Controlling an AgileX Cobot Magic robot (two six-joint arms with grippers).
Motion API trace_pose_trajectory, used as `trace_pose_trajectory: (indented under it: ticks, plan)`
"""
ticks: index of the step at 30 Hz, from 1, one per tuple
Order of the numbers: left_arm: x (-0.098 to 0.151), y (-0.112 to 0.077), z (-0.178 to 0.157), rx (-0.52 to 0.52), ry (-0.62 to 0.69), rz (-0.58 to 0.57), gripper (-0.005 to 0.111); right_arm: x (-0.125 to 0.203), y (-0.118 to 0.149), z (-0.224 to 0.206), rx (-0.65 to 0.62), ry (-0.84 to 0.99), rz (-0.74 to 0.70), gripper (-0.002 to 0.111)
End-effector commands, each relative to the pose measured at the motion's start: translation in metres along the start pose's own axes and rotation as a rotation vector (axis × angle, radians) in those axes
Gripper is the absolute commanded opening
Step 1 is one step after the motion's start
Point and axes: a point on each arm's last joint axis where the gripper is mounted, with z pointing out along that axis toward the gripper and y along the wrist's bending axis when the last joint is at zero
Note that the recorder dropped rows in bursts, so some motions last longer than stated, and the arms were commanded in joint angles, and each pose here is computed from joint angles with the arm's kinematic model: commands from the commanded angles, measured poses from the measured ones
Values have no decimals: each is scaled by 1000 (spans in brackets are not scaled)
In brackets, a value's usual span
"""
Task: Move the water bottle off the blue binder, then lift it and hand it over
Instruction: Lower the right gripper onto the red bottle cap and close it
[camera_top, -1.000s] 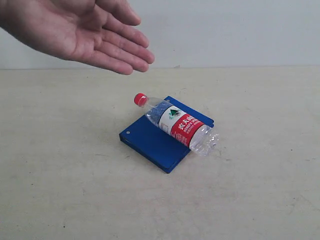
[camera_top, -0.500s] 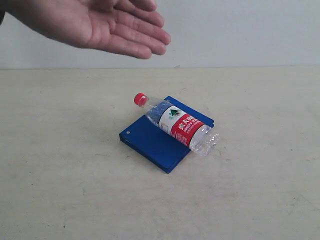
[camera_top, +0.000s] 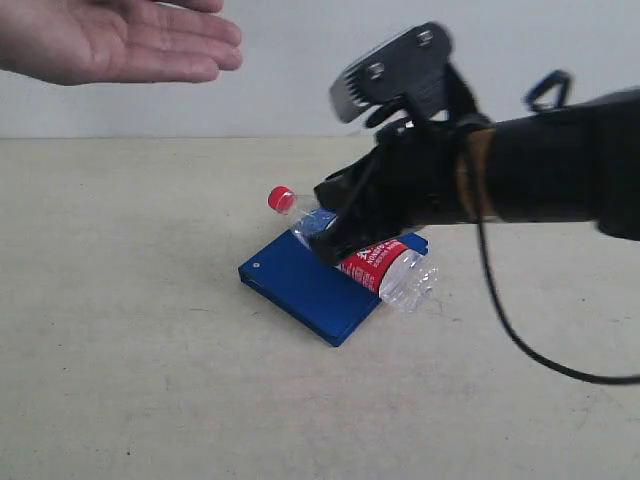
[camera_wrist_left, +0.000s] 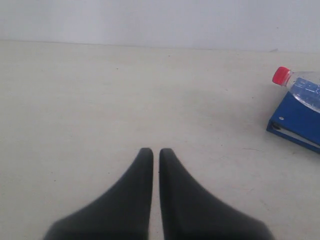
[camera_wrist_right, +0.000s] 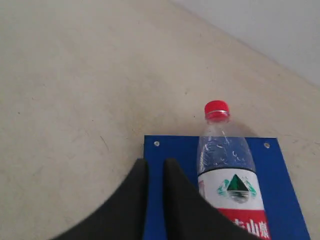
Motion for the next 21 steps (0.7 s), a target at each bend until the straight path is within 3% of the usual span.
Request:
trace_pose_trajectory:
  ticks: [1,5,14,21]
  plan:
    - [-1,0,0,8,-18,-14,4,-2,-9,53,10,58,-12,35]
    - [-1,0,0,8,-18,-14,4,-14,-19,82,37,47,-11,72]
    - [-1,0,0,8,-18,-14,4,-26,-38,149,122,35,-26,59]
    - [-1,0,0,8,-18,-14,4,0,-44,183,158,108,-77,59]
